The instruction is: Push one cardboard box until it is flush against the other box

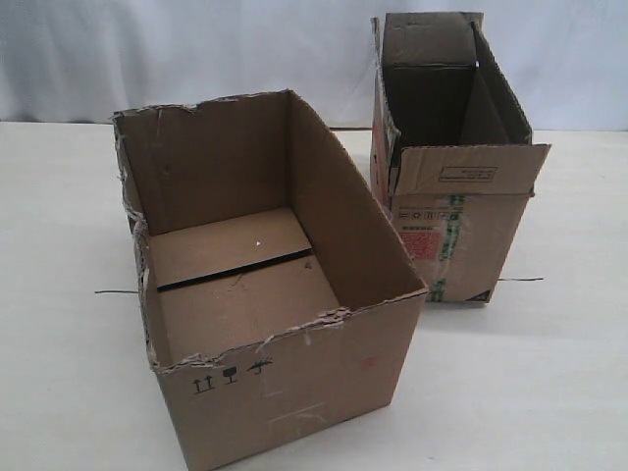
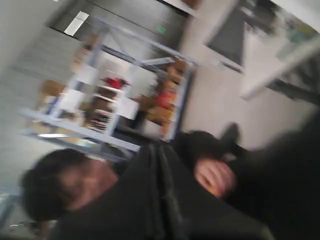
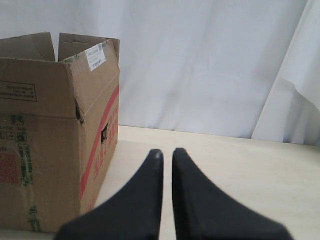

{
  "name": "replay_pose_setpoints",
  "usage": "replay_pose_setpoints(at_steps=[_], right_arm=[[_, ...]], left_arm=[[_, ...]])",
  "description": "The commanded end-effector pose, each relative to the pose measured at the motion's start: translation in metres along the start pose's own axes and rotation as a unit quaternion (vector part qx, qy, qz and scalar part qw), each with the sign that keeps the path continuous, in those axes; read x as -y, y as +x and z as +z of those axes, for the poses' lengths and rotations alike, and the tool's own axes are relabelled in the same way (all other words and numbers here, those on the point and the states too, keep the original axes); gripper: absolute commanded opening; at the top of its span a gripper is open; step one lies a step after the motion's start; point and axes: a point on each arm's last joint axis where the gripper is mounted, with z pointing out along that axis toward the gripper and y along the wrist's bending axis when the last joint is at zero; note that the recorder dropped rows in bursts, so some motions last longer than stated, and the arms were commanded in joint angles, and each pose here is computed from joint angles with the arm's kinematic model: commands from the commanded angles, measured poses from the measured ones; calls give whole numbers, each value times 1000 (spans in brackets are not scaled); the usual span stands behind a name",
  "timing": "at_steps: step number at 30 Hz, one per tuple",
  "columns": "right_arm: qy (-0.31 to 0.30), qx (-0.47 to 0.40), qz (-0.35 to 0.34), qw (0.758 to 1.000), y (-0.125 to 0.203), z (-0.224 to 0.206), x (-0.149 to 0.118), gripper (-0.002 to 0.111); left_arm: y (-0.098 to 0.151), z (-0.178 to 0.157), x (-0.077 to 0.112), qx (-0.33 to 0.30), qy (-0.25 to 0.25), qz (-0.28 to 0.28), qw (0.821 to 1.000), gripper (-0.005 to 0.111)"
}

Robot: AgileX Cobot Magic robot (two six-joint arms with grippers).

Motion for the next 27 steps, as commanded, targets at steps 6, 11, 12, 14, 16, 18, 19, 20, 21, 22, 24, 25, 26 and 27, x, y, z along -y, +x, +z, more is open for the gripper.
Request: replay_pose_setpoints(at_steps=[6, 11, 12, 14, 16, 18, 19, 20, 21, 22, 24, 25, 26, 27], right_arm=[[2, -1, 0, 1000, 1, 0, 0, 5], [2, -1, 0, 1000, 1, 0, 0, 5], [2, -1, 0, 1000, 1, 0, 0, 5], [2, -1, 0, 1000, 1, 0, 0, 5], [2, -1, 0, 1000, 1, 0, 0, 5], [2, -1, 0, 1000, 1, 0, 0, 5], [2, -1, 0, 1000, 1, 0, 0, 5], [2, -1, 0, 1000, 1, 0, 0, 5], [2, -1, 0, 1000, 1, 0, 0, 5], [2, -1, 0, 1000, 1, 0, 0, 5], [2, -1, 0, 1000, 1, 0, 0, 5], [2, -1, 0, 1000, 1, 0, 0, 5], [2, -1, 0, 1000, 1, 0, 0, 5], [2, -1, 0, 1000, 1, 0, 0, 5]], left_arm=[[-47, -70, 18, 142, 504, -58, 850, 0], [-71, -74, 37, 162, 588, -59, 791, 0], [-77, -73, 42, 161, 603, -54, 779, 0], [-90, -70, 56, 152, 632, -35, 759, 0], [-98, -70, 65, 152, 648, -23, 746, 0], [-107, -73, 73, 159, 662, -13, 732, 0], [-111, -75, 77, 165, 668, -7, 726, 0], [-115, -79, 81, 171, 675, 0, 718, 0], [-119, -82, 84, 177, 680, 6, 711, 0], [-122, -86, 88, 181, 688, 10, 703, 0], [-130, -92, 95, 181, 697, 9, 694, 0], [-134, -95, 99, 178, 701, 7, 691, 0], [-138, -98, 104, 174, 704, 8, 688, 0], [-145, -102, 114, 164, 704, 12, 691, 0]])
